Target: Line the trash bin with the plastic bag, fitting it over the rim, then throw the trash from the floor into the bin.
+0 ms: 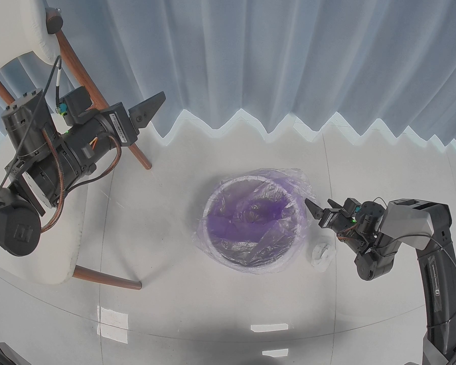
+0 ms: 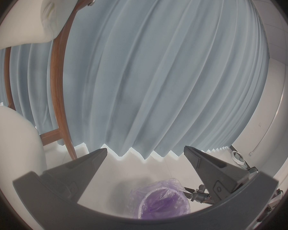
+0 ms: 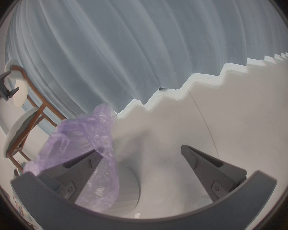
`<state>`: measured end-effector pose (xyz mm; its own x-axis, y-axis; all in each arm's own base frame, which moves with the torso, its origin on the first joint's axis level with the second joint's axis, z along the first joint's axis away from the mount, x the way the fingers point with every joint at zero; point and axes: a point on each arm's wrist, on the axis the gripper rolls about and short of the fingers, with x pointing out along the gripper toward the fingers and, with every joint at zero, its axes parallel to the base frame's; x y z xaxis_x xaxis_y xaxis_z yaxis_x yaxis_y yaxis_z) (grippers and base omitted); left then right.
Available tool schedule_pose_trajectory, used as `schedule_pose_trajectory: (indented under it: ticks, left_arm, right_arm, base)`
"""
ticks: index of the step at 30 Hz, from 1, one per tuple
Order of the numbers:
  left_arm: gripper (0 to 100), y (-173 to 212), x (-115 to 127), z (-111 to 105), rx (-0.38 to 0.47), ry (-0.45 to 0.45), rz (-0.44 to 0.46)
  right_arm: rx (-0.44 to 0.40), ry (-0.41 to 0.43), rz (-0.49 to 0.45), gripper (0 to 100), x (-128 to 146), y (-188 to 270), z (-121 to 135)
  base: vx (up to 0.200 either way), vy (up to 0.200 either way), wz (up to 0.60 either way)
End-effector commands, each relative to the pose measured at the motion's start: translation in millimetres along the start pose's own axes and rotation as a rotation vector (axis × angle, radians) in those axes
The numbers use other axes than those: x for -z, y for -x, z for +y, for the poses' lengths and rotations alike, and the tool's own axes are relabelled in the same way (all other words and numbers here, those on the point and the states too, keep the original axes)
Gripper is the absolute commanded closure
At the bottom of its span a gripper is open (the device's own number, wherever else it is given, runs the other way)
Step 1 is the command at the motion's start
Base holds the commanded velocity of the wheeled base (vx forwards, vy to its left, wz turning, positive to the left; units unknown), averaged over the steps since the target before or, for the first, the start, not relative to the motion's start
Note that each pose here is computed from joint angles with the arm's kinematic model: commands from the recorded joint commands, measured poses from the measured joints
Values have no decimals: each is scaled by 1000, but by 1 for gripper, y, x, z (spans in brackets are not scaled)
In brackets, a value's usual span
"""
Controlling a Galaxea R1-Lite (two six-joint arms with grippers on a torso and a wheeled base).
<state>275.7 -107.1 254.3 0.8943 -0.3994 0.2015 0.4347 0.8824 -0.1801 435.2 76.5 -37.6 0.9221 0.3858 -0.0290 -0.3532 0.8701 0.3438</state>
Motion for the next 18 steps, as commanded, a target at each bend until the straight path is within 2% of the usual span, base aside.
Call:
schedule_pose_trajectory:
  ticks: [1, 6, 8, 12, 18]
  left_arm:
    - [0, 0, -8, -3, 16, -9, -76]
    - [0, -1, -10, -11, 40, -1, -99]
    - [0, -1, -10, -14, 49, 1, -99]
    - [0, -2, -11, -14, 60, -3, -108]
    - [0, -1, -15, -15, 64, -25, -152]
  right_arm:
    - [-8, -74, -20, 0, -57, 46, 24]
    - [-4, -104, 12, 0, -84, 95, 46]
    - [10, -112, 46, 0, -82, 110, 49]
    - [73, -121, 165, 0, -58, 133, 45]
    - [227, -61, 263, 0, -15, 127, 13]
  base:
    - [0, 0, 0]
    - [0, 0, 0]
    - [0, 0, 0]
    - [0, 0, 0]
    - [0, 0, 0]
